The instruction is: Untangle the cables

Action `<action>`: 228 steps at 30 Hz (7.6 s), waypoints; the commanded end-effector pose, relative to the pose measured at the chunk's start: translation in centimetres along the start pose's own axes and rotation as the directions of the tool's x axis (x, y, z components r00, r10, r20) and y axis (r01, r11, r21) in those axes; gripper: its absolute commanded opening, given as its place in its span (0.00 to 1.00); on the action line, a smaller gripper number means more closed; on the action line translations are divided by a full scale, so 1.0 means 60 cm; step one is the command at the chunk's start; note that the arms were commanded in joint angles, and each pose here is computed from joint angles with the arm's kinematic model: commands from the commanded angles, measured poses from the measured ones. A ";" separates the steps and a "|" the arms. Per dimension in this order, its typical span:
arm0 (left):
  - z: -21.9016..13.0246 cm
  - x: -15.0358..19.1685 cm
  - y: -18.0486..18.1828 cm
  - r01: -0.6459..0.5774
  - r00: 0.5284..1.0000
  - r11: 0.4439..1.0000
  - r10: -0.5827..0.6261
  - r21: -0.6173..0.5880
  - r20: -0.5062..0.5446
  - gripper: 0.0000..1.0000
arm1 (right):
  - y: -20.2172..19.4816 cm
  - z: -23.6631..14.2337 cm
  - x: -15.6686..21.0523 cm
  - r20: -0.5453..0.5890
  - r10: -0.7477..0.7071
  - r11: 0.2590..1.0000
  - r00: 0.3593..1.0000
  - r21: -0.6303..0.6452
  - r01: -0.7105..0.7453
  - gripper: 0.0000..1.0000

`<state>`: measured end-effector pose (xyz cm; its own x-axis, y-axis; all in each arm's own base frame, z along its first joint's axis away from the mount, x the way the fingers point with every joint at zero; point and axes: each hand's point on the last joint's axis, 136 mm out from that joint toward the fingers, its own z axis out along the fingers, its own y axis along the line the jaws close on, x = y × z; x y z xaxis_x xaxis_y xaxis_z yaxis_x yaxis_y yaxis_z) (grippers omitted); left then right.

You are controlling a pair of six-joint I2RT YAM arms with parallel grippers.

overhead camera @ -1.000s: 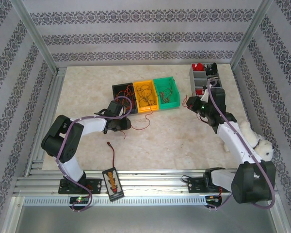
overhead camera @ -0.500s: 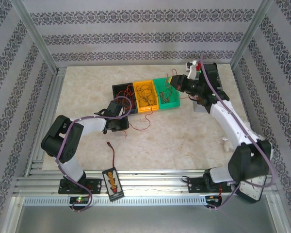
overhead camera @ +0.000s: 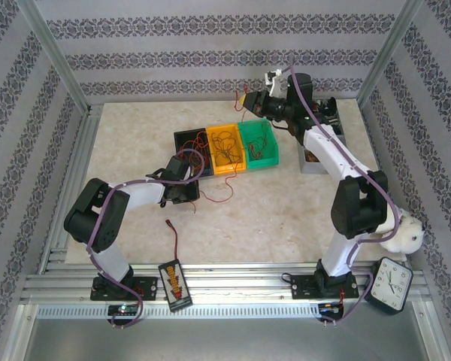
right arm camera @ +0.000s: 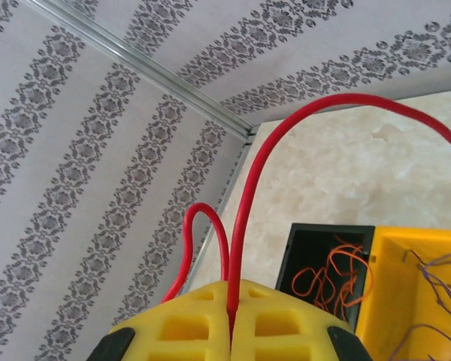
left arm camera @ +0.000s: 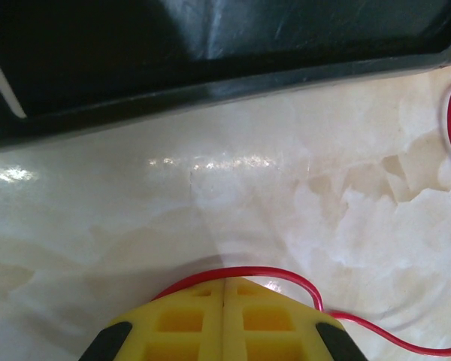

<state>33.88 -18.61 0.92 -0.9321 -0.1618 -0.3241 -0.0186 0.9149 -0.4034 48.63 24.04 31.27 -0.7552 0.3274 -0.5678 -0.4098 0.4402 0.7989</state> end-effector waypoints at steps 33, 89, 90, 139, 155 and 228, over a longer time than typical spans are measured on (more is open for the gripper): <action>0.046 0.067 0.099 0.009 0.993 0.977 -0.034 -0.212 -0.115 0.00 | -0.287 -0.099 0.106 0.083 0.220 0.874 0.972 0.426 -0.235 0.06; 0.030 0.057 0.063 -0.044 0.993 0.991 0.030 -0.130 -0.114 0.00 | -0.287 -0.038 0.084 -0.062 0.009 0.657 0.998 0.753 0.041 0.39; 0.029 0.059 0.055 -0.057 0.992 0.993 0.045 -0.107 -0.118 0.00 | -0.282 -0.044 0.084 -0.055 0.002 0.657 0.999 0.753 0.040 0.39; -0.105 -0.017 -0.132 -0.139 0.989 0.882 0.096 0.449 0.116 0.67 | -0.272 -0.022 0.445 -0.526 0.011 0.760 0.851 0.557 0.334 0.52; -0.073 0.093 -0.068 -0.112 0.977 0.927 0.169 0.357 -0.133 0.64 | -0.276 0.021 0.492 -0.631 0.007 0.805 0.775 0.463 0.370 0.54; -0.115 -0.047 -0.001 0.047 0.951 0.980 -0.103 0.193 0.291 0.77 | -0.190 0.050 0.613 -0.840 -0.271 0.621 0.471 0.221 0.752 0.52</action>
<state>33.02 -15.78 6.12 -0.8188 -0.3300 -0.4697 -0.0065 0.8235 -0.5673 27.08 33.80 1.74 -0.6994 -0.6286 -0.3402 -0.6928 0.7133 0.1063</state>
